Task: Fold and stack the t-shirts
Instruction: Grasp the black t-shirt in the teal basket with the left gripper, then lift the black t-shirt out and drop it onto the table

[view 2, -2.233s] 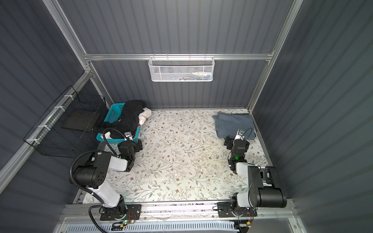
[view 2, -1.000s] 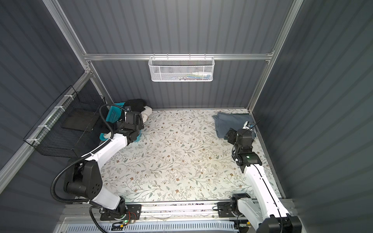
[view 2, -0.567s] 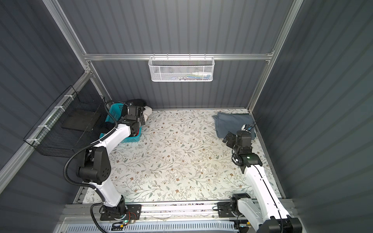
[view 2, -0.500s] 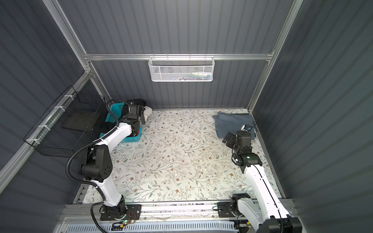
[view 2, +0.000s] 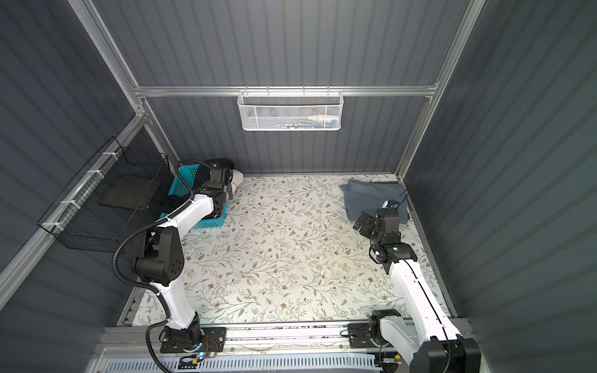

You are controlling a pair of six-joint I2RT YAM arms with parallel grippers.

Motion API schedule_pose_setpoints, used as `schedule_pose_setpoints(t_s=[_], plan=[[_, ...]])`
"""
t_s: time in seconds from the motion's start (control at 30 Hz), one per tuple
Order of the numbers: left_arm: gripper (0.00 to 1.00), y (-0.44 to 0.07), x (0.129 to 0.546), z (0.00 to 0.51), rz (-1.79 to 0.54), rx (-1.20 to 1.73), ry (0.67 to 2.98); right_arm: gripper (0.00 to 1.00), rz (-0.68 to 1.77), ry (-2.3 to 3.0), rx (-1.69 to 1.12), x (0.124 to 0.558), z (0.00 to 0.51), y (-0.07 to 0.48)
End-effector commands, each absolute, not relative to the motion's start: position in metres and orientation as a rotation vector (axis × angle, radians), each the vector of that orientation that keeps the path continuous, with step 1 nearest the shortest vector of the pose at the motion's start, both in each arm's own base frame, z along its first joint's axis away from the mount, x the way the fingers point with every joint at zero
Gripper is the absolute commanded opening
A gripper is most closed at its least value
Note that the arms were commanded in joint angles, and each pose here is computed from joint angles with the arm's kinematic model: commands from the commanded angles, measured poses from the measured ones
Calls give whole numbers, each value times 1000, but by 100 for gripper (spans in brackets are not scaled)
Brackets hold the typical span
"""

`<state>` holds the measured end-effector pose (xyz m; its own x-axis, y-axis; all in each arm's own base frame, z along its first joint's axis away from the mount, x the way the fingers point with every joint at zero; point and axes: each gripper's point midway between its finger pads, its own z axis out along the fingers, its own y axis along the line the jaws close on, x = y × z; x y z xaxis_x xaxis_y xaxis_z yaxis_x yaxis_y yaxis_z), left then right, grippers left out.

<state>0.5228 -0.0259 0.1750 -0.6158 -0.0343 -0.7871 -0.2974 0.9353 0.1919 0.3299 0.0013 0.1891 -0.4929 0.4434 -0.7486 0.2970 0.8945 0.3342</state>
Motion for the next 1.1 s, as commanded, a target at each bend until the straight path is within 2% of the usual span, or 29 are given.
schedule_pose_setpoints(t_s=[0.0,0.03,0.33,0.47,0.67,0.87,1.07], plan=[[5,-26,531,185,383,-207,2196,99,222,2125,534,330,194,5],[0,-26,532,187,384,-201,2192,99,220,2127,534,330,193,4],[0,-24,527,216,368,-217,2127,99,220,2138,544,329,187,4],[0,-28,520,246,309,-238,2068,99,224,2135,541,329,189,5],[0,-63,504,323,282,-124,1936,99,237,2131,544,331,189,6],[0,-102,476,407,88,-66,1782,99,279,2139,546,334,187,12],[0,-179,424,490,-107,153,1586,99,304,2137,545,337,187,15]])
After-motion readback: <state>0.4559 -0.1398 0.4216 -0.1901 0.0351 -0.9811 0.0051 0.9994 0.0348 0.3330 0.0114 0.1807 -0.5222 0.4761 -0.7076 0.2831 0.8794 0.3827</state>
